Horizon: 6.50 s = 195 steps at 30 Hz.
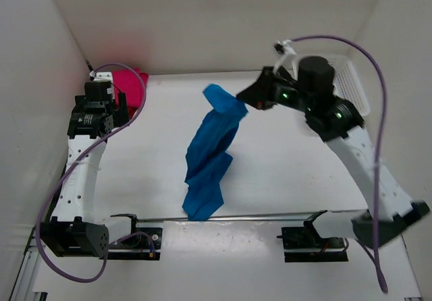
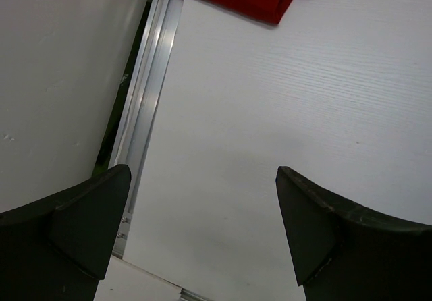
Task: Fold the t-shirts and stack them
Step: Flatten out the tshirt
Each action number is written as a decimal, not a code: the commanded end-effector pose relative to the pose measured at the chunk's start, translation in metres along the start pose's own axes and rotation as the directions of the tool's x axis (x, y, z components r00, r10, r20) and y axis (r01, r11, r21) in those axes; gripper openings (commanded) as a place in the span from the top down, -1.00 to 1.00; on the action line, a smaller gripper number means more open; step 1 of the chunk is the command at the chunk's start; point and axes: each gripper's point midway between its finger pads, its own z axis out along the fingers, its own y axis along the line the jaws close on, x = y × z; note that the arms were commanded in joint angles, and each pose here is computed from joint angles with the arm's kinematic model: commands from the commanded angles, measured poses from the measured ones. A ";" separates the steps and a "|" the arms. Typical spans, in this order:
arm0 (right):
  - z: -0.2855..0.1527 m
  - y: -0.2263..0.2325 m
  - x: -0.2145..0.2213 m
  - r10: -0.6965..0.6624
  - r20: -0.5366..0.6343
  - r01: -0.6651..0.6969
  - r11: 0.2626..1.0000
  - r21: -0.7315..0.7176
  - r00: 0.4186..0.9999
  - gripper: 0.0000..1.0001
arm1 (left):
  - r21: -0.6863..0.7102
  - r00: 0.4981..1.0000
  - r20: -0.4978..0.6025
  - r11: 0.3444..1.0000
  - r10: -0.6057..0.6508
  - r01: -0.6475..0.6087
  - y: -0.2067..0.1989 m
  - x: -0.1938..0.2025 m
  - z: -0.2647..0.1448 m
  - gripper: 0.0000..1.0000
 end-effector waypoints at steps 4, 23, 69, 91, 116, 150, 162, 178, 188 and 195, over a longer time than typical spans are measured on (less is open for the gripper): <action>-0.066 -0.118 0.072 0.223 -0.011 -0.209 0.927 0.311 0.975 1.00 | 0.155 0.999 0.040 0.987 0.029 -0.035 -0.035 -0.015 -0.016 -1.00; -0.102 -0.265 0.103 0.542 0.241 -0.574 0.607 0.550 0.805 1.00 | 0.623 0.642 0.104 0.453 0.760 -0.638 -0.276 0.185 -0.072 -1.00; 0.051 -0.280 -0.016 0.445 -0.057 -0.381 0.820 0.426 0.894 -0.50 | 0.774 0.770 0.244 0.360 0.589 -0.521 -0.259 0.074 -0.193 -1.00; 0.121 -0.203 0.276 0.545 -0.423 -0.223 0.765 0.604 0.724 -0.54 | 0.458 0.885 -0.251 0.854 0.391 -0.248 -0.195 0.133 0.089 -1.00; -0.017 -0.353 0.136 0.533 -0.297 -0.147 0.639 0.755 0.793 0.94 | 0.063 0.994 -0.015 0.992 0.109 -0.108 -0.109 -0.053 0.115 0.76; 0.126 -0.139 0.313 0.922 -0.127 -0.642 0.349 0.683 0.366 -0.38 | 0.577 0.745 -0.344 0.755 0.571 -0.312 -0.242 0.151 0.068 -1.00; 0.143 -0.125 0.357 0.984 -0.074 -0.627 0.160 0.763 0.161 0.20 | 0.582 0.730 -0.324 0.735 0.602 -0.348 -0.255 0.163 0.072 -1.00; -0.024 -0.213 0.295 0.732 -0.131 -0.358 0.471 0.806 0.668 1.00 | 0.450 0.799 -0.346 0.834 0.493 -0.320 -0.202 0.153 0.093 0.79; -0.115 -0.212 0.328 0.695 -0.363 -0.144 0.556 0.819 0.620 1.00 | 0.246 0.875 -0.245 0.900 0.417 -0.360 -0.143 0.113 0.069 -0.32; -0.105 -0.213 0.318 0.682 -0.333 -0.175 0.562 0.808 0.651 1.00 | 0.440 0.770 -0.134 0.733 0.624 -0.518 -0.182 0.176 0.006 -0.60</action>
